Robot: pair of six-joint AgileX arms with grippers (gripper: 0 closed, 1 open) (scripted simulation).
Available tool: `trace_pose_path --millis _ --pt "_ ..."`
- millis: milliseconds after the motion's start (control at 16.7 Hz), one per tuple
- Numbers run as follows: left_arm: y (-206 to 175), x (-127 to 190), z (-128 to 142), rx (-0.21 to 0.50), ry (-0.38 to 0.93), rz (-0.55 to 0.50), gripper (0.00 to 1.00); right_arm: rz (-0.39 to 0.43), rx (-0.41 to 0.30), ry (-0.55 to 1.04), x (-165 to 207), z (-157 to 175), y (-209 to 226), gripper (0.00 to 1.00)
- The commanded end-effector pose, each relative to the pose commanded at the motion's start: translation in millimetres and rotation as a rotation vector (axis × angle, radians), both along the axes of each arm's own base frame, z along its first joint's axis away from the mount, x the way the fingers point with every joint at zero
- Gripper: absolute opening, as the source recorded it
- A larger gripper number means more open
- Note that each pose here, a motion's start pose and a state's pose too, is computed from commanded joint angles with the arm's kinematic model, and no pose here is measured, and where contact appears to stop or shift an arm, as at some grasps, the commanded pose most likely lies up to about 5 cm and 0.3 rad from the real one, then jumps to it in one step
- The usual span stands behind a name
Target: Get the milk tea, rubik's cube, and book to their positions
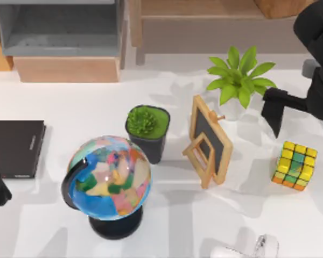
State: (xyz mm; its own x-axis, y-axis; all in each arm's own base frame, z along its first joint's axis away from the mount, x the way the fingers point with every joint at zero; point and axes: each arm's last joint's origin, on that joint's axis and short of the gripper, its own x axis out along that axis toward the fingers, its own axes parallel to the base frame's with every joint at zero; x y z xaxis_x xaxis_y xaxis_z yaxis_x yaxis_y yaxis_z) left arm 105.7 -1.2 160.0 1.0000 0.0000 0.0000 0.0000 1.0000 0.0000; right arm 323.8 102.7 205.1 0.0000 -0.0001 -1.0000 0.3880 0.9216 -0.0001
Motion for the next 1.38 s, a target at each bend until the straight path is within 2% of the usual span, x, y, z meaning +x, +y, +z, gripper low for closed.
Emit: trace_pose_path --millis 240,720,960,1380 --pt "0 0 0 0.000 0.000 0.000 1.00 -0.002 0.002 -0.002 0 -3 -1 1.00" --pt "0 0 0 0.000 0.000 0.000 1.00 0.000 0.000 -0.001 0 -58 0 1.00" --pt "0 0 0 0.000 0.000 0.000 1.00 0.000 0.000 0.000 0 -60 0 1.00" --pt "0 0 0 0.000 0.000 0.000 1.00 0.000 0.000 0.000 0 -60 0 0.47"
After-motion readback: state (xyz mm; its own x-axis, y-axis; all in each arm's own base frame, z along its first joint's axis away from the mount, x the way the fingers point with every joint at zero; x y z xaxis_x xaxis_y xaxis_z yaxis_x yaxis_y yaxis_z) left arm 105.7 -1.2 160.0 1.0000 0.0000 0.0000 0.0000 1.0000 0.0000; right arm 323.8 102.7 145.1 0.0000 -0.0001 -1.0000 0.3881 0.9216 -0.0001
